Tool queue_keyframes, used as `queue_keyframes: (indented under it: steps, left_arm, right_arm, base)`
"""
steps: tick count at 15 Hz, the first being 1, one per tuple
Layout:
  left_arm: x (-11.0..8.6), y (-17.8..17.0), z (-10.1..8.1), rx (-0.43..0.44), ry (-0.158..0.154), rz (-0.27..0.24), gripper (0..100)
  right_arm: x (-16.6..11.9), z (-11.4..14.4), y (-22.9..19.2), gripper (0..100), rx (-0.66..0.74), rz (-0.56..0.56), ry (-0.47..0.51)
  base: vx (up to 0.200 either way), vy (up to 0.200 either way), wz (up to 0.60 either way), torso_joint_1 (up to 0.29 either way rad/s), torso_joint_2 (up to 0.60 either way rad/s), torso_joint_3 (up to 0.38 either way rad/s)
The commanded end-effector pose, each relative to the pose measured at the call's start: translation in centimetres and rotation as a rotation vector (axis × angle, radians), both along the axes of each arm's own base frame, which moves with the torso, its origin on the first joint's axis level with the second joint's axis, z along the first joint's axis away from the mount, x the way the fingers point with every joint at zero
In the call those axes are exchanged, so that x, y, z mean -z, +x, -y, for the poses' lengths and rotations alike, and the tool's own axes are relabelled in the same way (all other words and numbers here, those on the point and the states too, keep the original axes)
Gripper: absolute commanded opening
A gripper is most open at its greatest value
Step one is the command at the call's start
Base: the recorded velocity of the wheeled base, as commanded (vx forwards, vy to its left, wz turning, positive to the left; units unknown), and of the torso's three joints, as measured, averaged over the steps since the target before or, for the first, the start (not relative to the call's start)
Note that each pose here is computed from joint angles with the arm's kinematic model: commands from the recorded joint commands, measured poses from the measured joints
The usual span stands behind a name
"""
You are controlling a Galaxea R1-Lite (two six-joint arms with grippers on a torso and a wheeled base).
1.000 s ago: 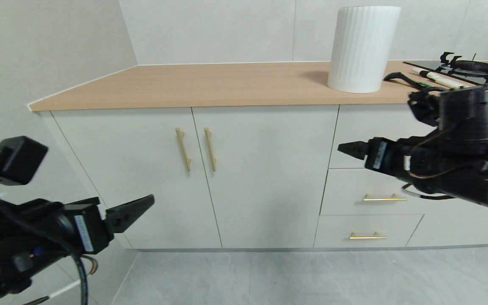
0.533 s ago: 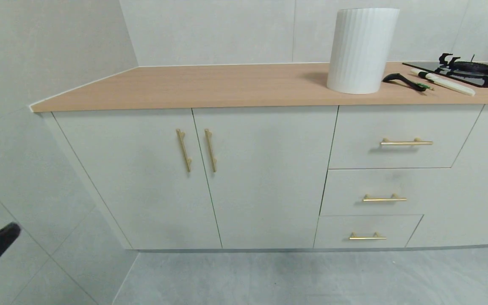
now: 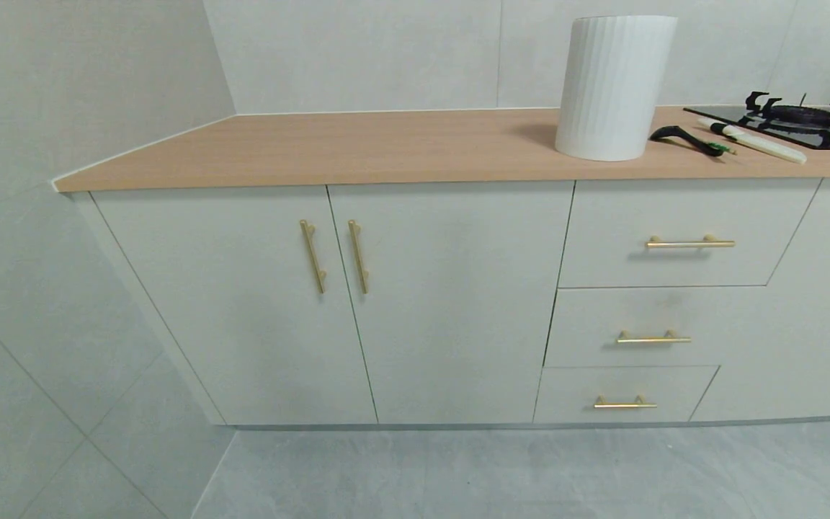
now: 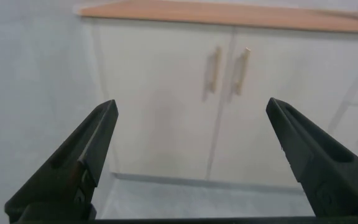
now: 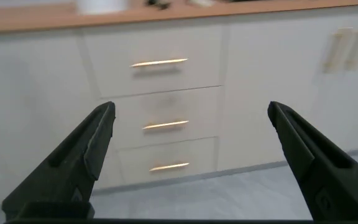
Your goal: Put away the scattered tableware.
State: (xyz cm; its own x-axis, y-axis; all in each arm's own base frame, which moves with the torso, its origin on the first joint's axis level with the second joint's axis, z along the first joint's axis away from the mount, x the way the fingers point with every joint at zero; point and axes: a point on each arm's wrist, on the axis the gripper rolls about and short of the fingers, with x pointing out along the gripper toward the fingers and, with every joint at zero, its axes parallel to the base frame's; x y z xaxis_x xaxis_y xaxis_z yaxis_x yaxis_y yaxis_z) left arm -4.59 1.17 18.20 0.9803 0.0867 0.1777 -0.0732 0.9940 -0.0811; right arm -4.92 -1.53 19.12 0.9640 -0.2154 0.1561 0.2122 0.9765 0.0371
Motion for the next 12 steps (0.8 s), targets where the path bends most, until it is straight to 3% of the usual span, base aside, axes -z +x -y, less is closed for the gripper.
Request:
queue_keyframes:
  steps: [1,3,5,7,9,10,12]
  left_arm:
    - [0.4,-0.9,0.0,-0.048,-0.012,0.046,100]
    - [1.2,-1.1,0.4,-0.116,-0.01,0.045,100]
    - [3.1,-1.3,0.8,-0.081,0.018,0.053,100]
    - [4.4,-0.5,0.8,-0.093,0.016,0.007,100]
    - [6.6,0.6,0.8,-0.089,0.023,-0.072,100]
    - [7.5,1.1,0.8,-0.074,0.028,-0.098,100]
    - [9.0,1.8,0.9,-0.038,0.052,-0.125,100]
  right_arm:
    - [1.0,-0.1,-1.1,100,0.073,0.047,0.009]
    - [2.4,-0.8,-1.6,100,0.136,0.058,-0.005]
    - [4.6,-0.8,-0.9,100,0.104,0.023,-0.009]
    - [6.0,-0.9,0.0,100,0.098,-0.025,-0.006]
    - [9.5,-1.1,2.1,100,-0.001,-0.057,-0.02]
    - [10.2,-1.2,2.5,100,-0.048,-0.026,-0.027]
    - [10.6,-1.3,2.6,100,-0.116,-0.069,-0.021]
  base:
    - [0.0,0.0,0.0,0.0,0.0,0.0]
    - [0.0,0.0,0.0,0.0,0.0,0.0]
    - [0.0,0.0,0.0,0.0,0.0,0.0]
    - [0.0,0.0,0.0,0.0,0.0,0.0]
    - [0.0,0.0,0.0,0.0,0.0,0.0]
    - [0.0,0.0,0.0,0.0,0.0,0.0]
    - [0.0,0.0,0.0,0.0,0.0,0.0]
